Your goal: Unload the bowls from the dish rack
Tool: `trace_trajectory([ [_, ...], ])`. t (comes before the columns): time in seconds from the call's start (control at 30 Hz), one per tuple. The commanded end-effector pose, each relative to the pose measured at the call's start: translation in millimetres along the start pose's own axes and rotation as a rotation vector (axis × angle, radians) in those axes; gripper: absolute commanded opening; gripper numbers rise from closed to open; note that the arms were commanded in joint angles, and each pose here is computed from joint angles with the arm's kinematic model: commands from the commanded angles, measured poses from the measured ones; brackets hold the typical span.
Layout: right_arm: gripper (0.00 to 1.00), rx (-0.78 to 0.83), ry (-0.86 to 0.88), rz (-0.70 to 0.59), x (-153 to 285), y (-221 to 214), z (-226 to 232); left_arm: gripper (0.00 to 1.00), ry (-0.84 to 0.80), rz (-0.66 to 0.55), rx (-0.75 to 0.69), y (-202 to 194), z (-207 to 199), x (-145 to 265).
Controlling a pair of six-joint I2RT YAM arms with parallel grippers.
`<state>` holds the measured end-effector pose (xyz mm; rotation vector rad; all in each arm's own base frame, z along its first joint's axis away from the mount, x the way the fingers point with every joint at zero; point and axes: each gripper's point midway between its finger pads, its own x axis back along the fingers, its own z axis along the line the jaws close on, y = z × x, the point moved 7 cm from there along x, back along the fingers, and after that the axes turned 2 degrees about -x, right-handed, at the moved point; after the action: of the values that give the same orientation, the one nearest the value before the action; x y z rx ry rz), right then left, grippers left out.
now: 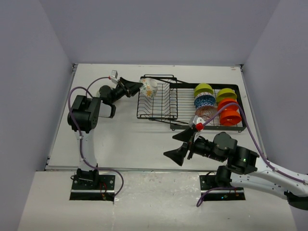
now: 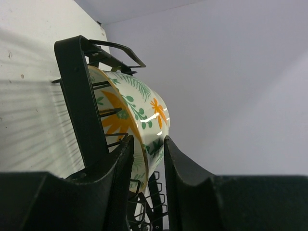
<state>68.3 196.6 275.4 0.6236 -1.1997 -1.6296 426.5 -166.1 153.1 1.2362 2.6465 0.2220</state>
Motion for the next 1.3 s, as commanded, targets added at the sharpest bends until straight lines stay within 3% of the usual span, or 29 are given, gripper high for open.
trace_trajectory([
  [0.0,0.99,0.005,0.033,-0.028,1,7,5,0.33,-0.090,0.029,-0.032,-4,-14,-8],
  [1.27,0.99,0.006,0.039,-0.016,1,0,3,0.21,-0.212,0.062,-0.012,-10,-30,-35],
])
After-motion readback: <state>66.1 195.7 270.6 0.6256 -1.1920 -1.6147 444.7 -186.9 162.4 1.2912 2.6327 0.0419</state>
